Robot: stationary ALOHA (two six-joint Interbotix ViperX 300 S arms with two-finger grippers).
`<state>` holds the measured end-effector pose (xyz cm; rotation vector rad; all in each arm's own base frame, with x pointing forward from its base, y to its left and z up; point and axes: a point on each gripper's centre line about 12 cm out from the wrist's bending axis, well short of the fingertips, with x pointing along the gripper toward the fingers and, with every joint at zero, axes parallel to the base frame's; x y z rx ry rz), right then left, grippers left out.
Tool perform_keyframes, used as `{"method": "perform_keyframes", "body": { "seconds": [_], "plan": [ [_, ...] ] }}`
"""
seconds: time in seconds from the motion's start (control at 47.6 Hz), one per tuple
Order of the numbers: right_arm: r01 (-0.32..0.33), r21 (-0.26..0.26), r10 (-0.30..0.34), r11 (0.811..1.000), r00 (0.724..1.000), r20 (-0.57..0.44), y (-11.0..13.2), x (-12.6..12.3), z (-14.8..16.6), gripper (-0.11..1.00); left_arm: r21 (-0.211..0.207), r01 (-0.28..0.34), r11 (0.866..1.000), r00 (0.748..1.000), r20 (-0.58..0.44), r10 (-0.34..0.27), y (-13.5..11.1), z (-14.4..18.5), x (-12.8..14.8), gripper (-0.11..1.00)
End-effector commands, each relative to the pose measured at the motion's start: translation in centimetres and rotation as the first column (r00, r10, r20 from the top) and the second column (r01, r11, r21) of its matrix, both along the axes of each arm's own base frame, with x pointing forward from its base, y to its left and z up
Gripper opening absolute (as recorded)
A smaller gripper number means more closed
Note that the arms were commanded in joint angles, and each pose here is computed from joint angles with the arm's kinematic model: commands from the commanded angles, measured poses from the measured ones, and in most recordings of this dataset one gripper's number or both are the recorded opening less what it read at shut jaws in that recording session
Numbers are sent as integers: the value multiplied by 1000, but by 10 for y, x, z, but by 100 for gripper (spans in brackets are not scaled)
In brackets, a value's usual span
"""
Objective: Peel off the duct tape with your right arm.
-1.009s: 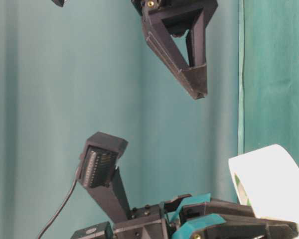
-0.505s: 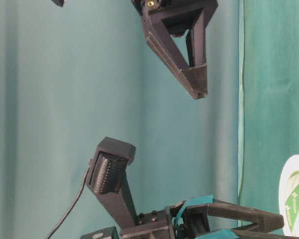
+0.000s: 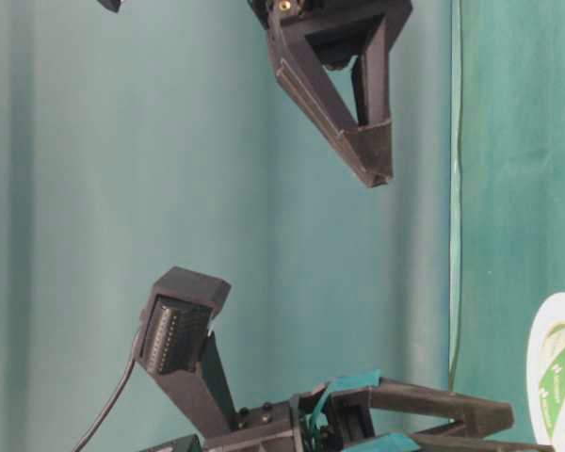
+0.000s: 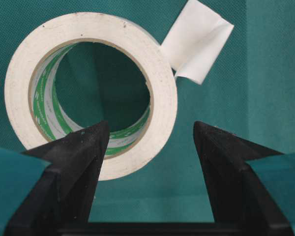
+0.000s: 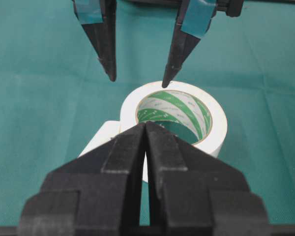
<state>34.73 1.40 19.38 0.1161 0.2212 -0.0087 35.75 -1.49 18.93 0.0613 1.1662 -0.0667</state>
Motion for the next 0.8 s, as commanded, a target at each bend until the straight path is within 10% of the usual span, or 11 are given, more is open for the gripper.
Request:
{"method": "perform_keyframes", "body": {
  "seconds": [0.0,0.778],
  "plan": [
    [-3,2,3,1000,999,37,1,1,11,-10,0,-4,1000,999,46,4,2,15,1,67],
    [-25,-2,25,1000,995,97,6,-5,34,-10,-9,-13,1000,982,187,14,5,62,-31,67]
  ]
}}
